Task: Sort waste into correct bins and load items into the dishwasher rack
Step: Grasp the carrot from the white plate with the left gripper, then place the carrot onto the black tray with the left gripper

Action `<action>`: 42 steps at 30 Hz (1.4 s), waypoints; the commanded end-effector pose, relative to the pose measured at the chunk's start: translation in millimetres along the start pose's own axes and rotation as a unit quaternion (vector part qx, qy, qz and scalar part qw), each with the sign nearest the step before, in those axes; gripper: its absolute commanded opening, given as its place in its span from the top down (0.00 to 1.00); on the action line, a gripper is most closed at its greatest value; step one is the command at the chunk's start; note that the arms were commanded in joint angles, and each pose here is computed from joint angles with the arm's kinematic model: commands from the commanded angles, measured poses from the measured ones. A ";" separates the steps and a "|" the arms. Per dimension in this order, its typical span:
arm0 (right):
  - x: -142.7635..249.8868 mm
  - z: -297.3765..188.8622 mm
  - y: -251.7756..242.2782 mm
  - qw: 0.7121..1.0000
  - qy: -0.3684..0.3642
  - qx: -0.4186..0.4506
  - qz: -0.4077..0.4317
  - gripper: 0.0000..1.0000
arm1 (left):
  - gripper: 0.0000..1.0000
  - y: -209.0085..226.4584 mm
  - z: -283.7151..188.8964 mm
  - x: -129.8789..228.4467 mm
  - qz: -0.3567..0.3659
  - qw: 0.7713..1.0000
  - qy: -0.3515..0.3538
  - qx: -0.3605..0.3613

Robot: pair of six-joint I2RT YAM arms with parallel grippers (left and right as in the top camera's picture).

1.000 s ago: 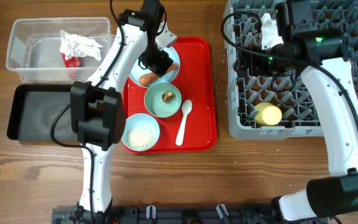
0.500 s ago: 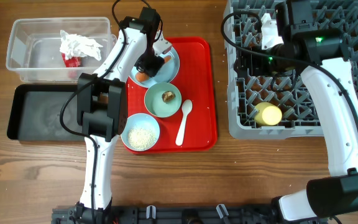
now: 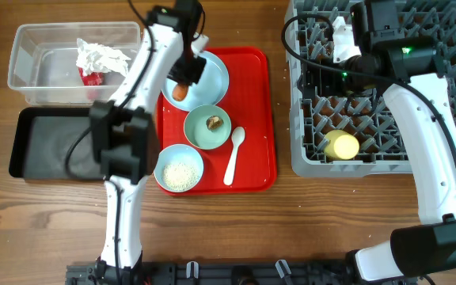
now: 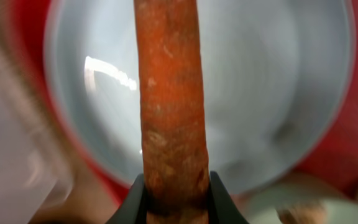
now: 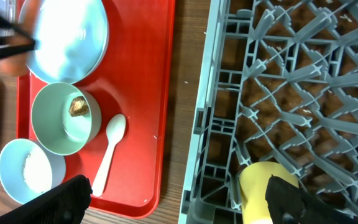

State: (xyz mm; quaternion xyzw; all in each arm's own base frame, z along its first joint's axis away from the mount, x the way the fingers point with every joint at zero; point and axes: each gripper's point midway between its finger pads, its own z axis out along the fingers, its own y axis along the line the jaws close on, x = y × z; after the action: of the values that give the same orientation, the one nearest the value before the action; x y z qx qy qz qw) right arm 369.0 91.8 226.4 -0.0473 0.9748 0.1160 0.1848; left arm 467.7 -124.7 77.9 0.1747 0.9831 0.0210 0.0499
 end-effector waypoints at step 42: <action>-9.4 -2.4 4.3 1.000 -0.018 -0.003 -0.018 0.05 | 0.44 230.8 40.9 253.3 -0.522 0.847 0.090 -0.040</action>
State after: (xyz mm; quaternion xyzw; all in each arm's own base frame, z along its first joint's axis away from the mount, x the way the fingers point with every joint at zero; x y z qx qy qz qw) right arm 370.9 92.5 227.3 -0.0488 0.9738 0.1165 0.1892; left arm 315.8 182.4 29.8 -0.3679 0.9280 0.0512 -0.0287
